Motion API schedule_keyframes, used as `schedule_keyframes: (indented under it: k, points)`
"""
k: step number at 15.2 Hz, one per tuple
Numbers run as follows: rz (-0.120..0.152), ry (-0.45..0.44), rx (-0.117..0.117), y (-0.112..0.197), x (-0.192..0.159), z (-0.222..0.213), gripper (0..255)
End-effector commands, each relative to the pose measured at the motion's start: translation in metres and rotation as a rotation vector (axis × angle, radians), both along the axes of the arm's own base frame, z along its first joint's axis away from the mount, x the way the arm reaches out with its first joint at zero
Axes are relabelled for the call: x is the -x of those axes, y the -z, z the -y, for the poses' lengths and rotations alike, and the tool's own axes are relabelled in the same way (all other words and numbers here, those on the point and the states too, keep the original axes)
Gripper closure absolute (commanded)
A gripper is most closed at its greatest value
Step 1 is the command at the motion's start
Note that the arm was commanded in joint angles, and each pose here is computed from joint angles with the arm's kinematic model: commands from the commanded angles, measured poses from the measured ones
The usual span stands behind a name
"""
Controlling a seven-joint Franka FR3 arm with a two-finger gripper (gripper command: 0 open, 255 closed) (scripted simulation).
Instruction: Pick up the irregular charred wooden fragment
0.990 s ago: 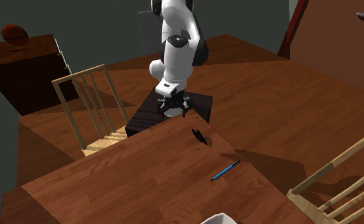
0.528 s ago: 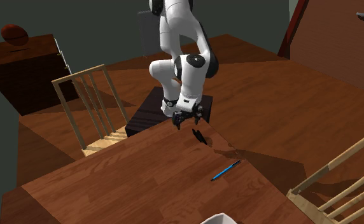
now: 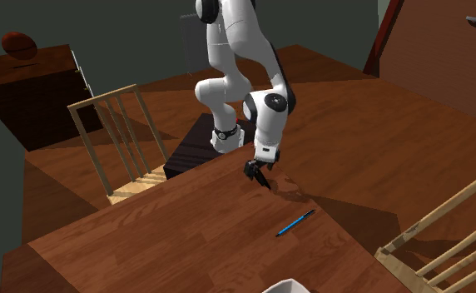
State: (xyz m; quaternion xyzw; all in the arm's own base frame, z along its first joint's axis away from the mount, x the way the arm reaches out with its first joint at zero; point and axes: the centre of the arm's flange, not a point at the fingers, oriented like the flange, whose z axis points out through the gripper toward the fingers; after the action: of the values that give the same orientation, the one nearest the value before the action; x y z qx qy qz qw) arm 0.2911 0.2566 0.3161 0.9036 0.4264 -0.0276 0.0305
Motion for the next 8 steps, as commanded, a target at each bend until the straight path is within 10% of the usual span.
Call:
schedule_keyframes:
  k: [1, 8]
  points:
    - [-0.003, -0.010, 0.000, 0.012, 0.006, -0.002, 0]
    - [-0.003, -0.011, 0.000, 0.041, 0.006, -0.002, 0]
